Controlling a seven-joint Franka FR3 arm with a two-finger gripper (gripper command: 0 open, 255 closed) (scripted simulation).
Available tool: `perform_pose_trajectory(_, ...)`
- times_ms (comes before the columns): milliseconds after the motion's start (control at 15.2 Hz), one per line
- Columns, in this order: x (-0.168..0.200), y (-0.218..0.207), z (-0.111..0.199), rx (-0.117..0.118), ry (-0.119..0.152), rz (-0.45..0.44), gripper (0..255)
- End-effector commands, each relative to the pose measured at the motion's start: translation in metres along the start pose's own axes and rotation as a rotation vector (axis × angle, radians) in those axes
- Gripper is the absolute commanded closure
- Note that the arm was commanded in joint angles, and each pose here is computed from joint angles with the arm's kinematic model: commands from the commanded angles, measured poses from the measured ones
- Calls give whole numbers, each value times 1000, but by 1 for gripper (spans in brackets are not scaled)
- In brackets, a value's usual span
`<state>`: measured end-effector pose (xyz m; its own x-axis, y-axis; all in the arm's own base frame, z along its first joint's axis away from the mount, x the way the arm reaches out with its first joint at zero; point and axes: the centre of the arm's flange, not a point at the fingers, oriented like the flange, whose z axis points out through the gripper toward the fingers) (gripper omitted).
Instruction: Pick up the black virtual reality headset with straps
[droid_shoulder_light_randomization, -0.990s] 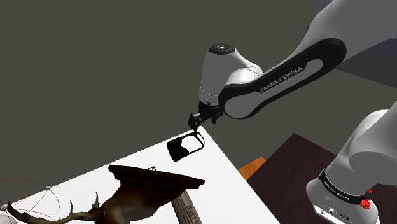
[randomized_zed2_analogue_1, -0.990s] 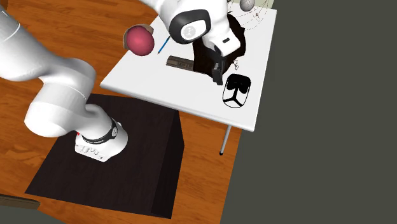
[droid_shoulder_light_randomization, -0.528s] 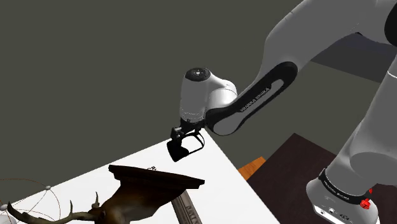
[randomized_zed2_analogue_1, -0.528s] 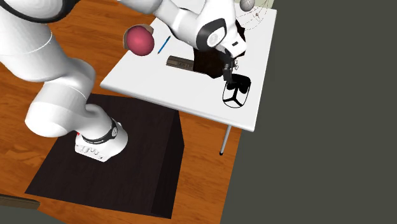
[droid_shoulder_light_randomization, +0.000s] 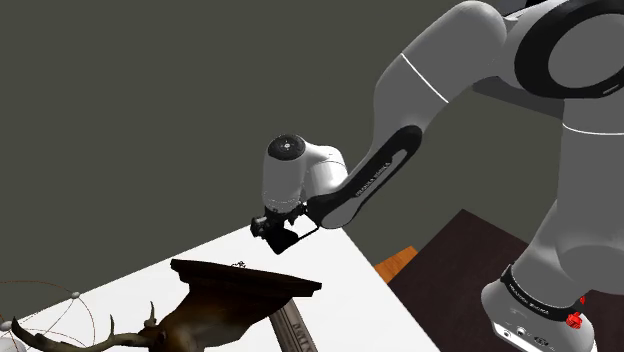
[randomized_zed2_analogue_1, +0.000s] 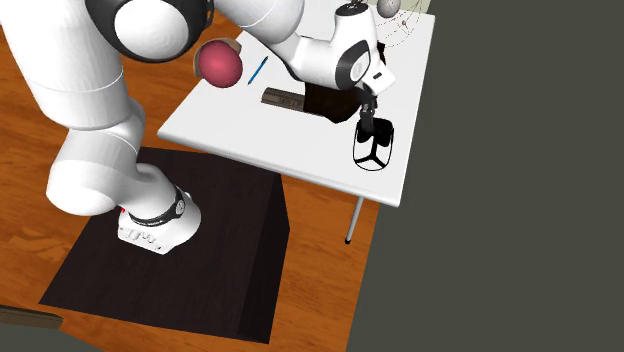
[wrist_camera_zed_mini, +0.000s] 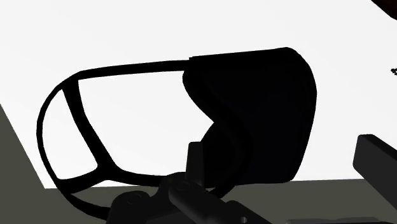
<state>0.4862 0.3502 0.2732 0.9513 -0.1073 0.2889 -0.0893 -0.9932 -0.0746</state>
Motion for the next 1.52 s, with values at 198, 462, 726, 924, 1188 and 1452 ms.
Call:
perform_pose_trajectory(198,-9,1,29,0,0,0,0)
perform_pose_trajectory(462,-9,1,29,0,0,0,255)
perform_pose_trajectory(726,-9,1,28,0,0,0,255)
perform_pose_trajectory(924,-9,0,28,0,0,0,255)
perform_pose_trajectory(1188,-4,0,14,0,0,0,255)
perform_pose_trajectory(1452,2,-2,-6,0,0,0,255)
